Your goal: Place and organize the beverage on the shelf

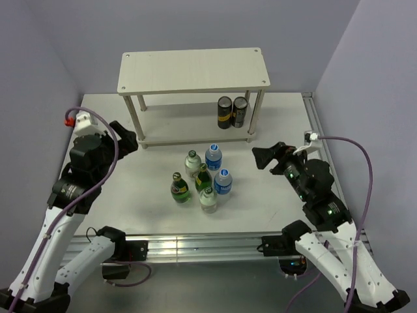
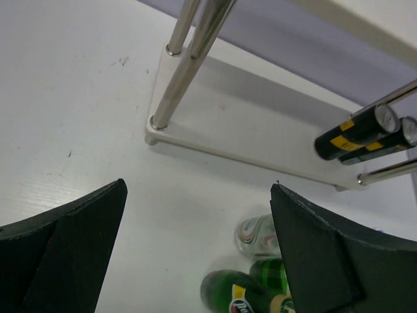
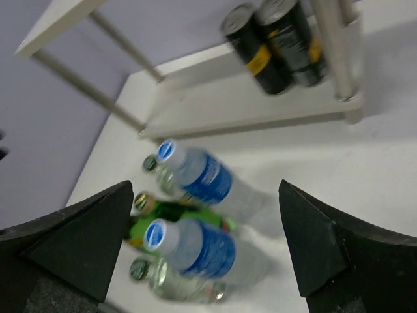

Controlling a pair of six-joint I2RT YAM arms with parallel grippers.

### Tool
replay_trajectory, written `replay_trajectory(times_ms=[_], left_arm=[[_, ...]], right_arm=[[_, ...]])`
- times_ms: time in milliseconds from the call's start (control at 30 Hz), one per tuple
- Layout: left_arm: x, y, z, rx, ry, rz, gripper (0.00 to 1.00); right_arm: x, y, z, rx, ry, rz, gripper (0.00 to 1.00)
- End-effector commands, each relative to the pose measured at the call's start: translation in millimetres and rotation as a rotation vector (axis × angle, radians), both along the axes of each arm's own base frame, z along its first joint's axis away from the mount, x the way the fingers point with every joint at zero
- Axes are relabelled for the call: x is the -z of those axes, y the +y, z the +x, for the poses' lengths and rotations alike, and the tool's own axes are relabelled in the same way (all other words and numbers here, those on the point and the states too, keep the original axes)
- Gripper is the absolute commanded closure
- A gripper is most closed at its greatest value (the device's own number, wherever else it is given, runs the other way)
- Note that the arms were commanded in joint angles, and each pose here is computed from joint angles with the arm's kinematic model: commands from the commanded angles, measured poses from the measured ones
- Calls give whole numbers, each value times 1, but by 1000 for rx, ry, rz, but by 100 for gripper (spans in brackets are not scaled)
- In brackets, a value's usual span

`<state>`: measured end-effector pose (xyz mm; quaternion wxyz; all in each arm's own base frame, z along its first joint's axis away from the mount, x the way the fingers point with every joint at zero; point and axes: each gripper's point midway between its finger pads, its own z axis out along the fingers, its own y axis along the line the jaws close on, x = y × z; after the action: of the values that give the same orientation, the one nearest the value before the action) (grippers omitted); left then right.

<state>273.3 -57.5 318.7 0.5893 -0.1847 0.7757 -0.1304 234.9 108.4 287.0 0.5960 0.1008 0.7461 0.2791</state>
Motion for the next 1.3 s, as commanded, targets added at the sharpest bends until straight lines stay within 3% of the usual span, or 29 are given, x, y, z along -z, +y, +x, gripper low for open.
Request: replay_trajectory(times_ms=[0, 167, 400, 867, 1267], left_arm=[[18, -3, -7, 54, -5, 56, 1], [29, -5, -4, 66, -19, 55, 1], [34, -8, -1, 77, -10, 62, 2], [30, -6, -3, 74, -33, 59, 4], [28, -7, -4, 79, -46, 58, 5]], right_arm=[[13, 35, -31, -228, -6, 2, 0], [76, 51, -39, -221, 208, -49, 0], [125, 78, -67, -186, 314, -138, 0], [175, 108, -61, -219, 283, -143, 0], [186, 123, -37, -159, 224, -189, 0]])
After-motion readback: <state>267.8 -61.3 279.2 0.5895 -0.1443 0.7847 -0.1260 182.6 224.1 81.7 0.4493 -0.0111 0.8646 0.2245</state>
